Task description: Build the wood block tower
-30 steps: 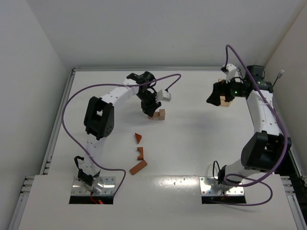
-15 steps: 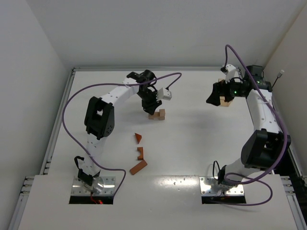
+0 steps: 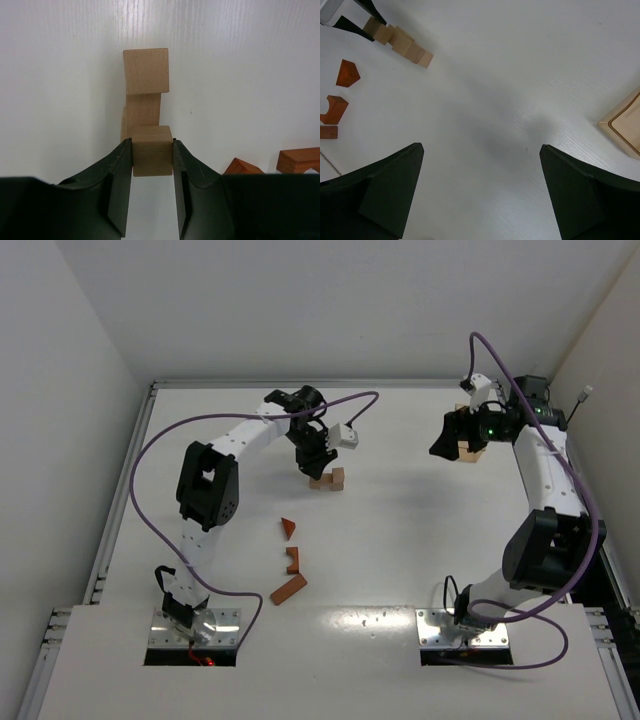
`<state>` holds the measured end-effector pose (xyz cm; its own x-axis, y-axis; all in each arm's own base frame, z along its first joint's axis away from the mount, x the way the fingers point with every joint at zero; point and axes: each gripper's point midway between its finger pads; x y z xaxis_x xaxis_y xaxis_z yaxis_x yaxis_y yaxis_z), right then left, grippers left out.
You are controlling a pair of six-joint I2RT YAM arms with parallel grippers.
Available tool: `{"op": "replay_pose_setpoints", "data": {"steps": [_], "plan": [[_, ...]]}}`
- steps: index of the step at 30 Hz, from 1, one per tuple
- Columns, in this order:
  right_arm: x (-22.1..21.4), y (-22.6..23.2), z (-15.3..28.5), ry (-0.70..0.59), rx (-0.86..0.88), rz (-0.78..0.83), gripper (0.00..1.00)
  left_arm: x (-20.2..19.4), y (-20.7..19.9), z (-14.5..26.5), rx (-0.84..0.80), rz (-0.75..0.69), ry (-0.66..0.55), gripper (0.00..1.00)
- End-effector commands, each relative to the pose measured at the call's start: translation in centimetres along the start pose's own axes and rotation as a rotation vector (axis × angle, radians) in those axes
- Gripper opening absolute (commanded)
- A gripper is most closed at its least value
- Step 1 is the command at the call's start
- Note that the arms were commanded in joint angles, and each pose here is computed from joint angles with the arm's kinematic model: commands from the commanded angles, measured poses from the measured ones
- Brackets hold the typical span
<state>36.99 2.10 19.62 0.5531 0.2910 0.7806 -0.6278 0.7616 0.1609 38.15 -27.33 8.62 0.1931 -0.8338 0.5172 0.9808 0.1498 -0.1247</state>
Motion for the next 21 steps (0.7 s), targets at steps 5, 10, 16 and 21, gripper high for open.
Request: {"op": "replay_pose_setpoints", "data": {"steps": [5, 10, 16, 21], "plan": [[1.95, -0.11, 0.44, -0.050, 0.012, 0.049, 1.00, 0.91, 0.43, -0.50, -0.007, -0.029, -0.019, 0.01], [1.95, -0.15, 0.44, -0.050, 0.012, 0.058, 1.00, 0.82, 0.63, -0.88, -0.007, -0.029, -0.019, 0.01], [1.75, -0.27, 0.21, -0.045, 0.016, 0.052, 1.00, 0.93, 0.51, -0.90, -0.013, -0.029, -0.026, 0.01], [1.71, -0.34, 0.13, -0.040, 0.020, 0.045, 1.00, 1.08, 0.68, -0.92, -0.007, -0.033, -0.031, 0.01]]}}
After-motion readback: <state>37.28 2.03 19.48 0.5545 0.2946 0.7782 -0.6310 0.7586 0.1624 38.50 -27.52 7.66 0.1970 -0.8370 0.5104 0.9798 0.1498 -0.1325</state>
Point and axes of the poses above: each gripper's point midway between its finger pads, its own z axis back along the fingers, its own y axis along the line the jaws close on, x = y × z, and after that the axes turned 4 degrees about z, right-handed
